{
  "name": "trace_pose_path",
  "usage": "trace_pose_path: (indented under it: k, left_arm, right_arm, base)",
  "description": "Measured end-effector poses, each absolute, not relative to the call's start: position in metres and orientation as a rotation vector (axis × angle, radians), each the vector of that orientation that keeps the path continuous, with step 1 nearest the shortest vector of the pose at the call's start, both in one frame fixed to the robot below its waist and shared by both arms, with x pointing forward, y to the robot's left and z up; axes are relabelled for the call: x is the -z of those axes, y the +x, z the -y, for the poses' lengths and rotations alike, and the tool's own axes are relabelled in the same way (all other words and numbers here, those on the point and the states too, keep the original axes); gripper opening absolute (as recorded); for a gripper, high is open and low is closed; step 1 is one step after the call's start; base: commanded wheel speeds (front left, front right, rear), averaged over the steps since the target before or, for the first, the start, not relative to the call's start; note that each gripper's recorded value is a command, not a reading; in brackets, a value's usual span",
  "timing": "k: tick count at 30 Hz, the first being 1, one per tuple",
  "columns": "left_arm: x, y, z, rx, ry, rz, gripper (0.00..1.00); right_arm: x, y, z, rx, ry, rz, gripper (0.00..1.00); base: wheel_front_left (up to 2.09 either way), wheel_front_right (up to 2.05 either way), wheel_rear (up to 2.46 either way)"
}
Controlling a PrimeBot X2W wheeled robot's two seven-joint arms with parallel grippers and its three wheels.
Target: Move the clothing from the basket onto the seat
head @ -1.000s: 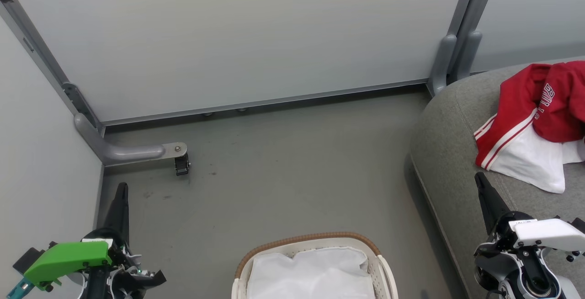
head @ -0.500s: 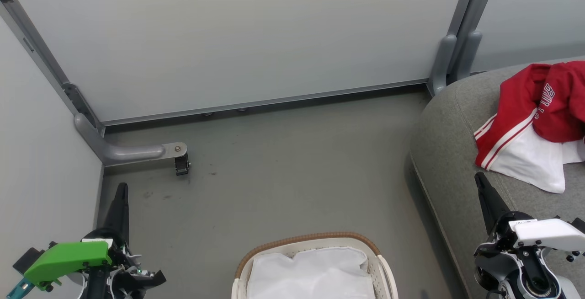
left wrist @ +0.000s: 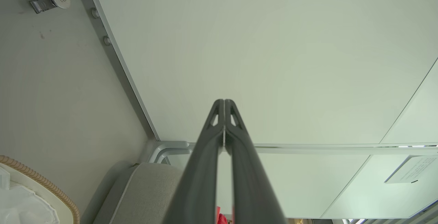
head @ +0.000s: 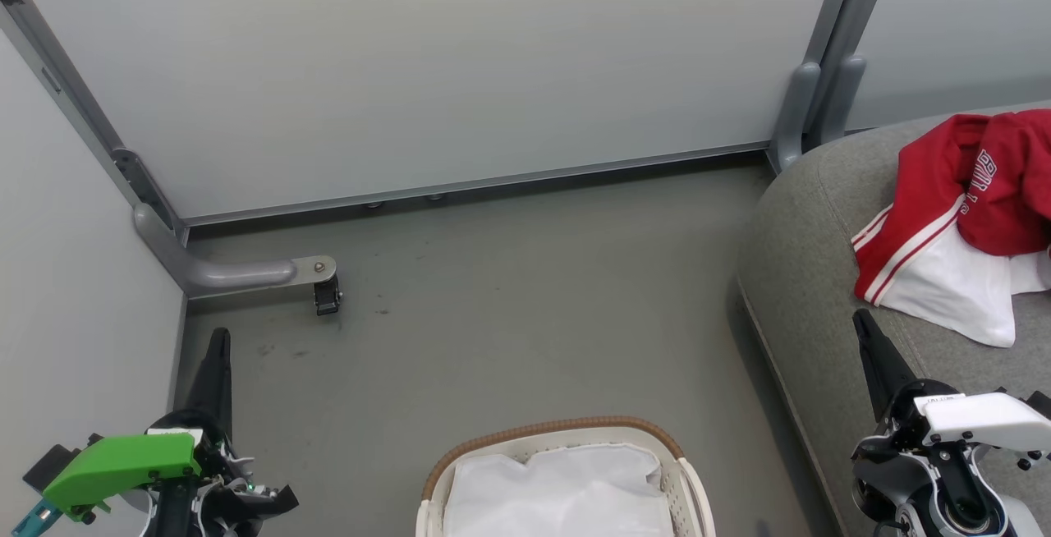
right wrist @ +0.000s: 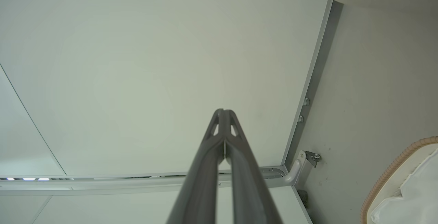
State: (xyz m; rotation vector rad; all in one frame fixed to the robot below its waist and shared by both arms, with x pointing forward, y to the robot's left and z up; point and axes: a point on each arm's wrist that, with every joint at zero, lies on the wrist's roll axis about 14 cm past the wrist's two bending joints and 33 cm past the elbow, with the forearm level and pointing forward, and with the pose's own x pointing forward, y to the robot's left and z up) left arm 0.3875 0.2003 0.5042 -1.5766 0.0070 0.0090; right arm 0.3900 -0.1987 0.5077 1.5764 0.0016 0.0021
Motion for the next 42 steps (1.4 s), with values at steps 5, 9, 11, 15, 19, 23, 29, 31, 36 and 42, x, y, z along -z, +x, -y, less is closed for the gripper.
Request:
trace_pose_path:
  k: [5,9,11,15,19,23,29,31,36,42]
  left_arm:
    - [-0.5041,0.3876,-0.2003,-0.009,-1.577,-0.007,0.00]
    - [-0.5042,0.3875,-0.2003,-0.009,-1.577,-0.007,0.00]
    - [-0.5042,0.3875,-0.2003,-0.009,-1.577,-0.007,0.00]
    - [-0.5041,0.3875,-0.2003,-0.009,-1.577,-0.007,0.00]
    - [-0.5042,0.3875,-0.2003,-0.009,-1.577,-0.007,0.00]
    - [-0.5042,0.3875,-0.2003,-0.009,-1.577,-0.007,0.00]
    - [-0.5042,0.3875,-0.2003,-0.009,-1.577,-0.007,0.00]
    - [-0.5041,0.3875,-0.2003,-0.009,-1.577,-0.007,0.00]
    - [-0.5041,0.3875,-0.2003,-0.009,-1.577,-0.007,0.00]
    - [-0.5042,0.3875,-0.2003,-0.009,-1.577,-0.007,0.00]
  right_arm:
    - [-0.5076,0.3900,0.1987,-0.002,1.576,-0.002,0.00]
    - [-0.5076,0.3900,0.1987,-0.002,1.576,-0.002,0.00]
    - [-0.5077,0.3900,0.1987,-0.002,1.576,-0.002,0.00]
    - [-0.5076,0.3900,0.1987,-0.002,1.576,-0.002,0.00]
    - [-0.5077,0.3900,0.1987,-0.002,1.576,-0.002,0.00]
    - [-0.5077,0.3900,0.1987,-0.002,1.576,-0.002,0.00]
    - [-0.5077,0.3900,0.1987,-0.002,1.576,-0.002,0.00]
    - [-0.5076,0.3900,0.1987,-0.002,1.576,-0.002,0.00]
    - [-0.5076,0.3900,0.1987,-0.002,1.576,-0.002,0.00]
    - [-0.5077,0.3900,0.1987,-0.002,1.576,-0.002,0.00]
  base:
    - [0.00,0.00,0.00]
    - [0.00,0.00,0.00]
    - [0.00,0.00,0.00]
    - [0.00,0.00,0.00]
    - [0.00,0.00,0.00]
    - [0.00,0.00,0.00]
    - [0.00,0.00,0.00]
    - [0.00,0.00,0.00]
    - [0.00,0.00,0.00]
    - [0.00,0.00,0.00]
